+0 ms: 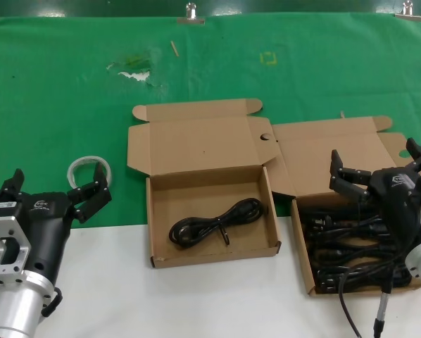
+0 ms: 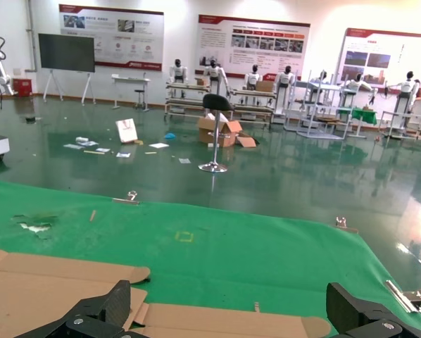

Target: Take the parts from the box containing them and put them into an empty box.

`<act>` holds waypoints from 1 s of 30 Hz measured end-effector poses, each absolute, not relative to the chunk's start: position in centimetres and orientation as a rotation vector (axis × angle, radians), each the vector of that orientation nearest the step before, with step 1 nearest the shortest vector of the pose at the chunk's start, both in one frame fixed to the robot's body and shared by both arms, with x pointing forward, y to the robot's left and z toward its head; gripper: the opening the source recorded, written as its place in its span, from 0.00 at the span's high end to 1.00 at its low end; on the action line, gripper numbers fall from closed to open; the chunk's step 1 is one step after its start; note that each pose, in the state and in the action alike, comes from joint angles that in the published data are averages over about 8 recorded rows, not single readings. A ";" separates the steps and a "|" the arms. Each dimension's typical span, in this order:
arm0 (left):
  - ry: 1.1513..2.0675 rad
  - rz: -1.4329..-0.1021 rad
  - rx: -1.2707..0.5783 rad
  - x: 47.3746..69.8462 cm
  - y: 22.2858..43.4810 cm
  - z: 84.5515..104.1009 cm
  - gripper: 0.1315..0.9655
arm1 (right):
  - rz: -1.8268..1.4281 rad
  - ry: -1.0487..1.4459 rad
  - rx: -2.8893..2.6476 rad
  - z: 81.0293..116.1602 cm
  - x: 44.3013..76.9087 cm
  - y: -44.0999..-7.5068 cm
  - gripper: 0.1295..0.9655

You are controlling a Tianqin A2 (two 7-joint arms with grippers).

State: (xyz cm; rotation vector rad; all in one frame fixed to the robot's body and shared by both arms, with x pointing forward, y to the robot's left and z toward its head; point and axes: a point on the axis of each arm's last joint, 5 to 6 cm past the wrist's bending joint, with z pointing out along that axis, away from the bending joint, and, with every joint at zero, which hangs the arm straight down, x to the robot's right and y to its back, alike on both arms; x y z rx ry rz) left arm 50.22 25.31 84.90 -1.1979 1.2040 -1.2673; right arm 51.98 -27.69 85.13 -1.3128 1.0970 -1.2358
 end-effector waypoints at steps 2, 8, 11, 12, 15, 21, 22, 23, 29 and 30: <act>1.204 -1.267 -1.198 50.2 25.3 84.9 0.00 | -1.236 1.097 -1.313 85.1 52.0 -27.7 0.00; 1.204 -1.267 -1.198 50.2 25.3 84.9 0.00 | -1.236 1.097 -1.313 85.1 52.0 -27.7 0.00; 1.204 -1.267 -1.198 50.2 25.3 84.9 0.00 | -1.236 1.097 -1.313 85.1 52.0 -27.7 0.00; 1.204 -1.267 -1.198 50.2 25.3 84.9 0.00 | -1.236 1.097 -1.313 85.1 52.0 -27.7 0.00; 1.204 -1.267 -1.198 50.2 25.3 84.9 0.00 | -1.236 1.097 -1.313 85.1 52.0 -27.7 0.00; 1.204 -1.267 -1.198 50.2 25.3 84.9 0.00 | -1.236 1.097 -1.313 85.1 52.0 -27.7 0.00; 1.204 -1.267 -1.198 50.2 25.3 84.9 0.00 | -1.236 1.097 -1.313 85.1 52.0 -27.7 0.00; 1.204 -1.267 -1.198 50.2 25.3 84.9 0.00 | -1.236 1.097 -1.313 85.1 52.0 -27.7 0.00; 1.204 -1.267 -1.198 50.2 25.3 84.9 0.00 | -1.236 1.097 -1.313 85.1 52.0 -27.7 0.00; 1.204 -1.267 -1.198 50.2 25.3 84.9 0.00 | -1.236 1.097 -1.313 85.1 52.0 -27.7 0.00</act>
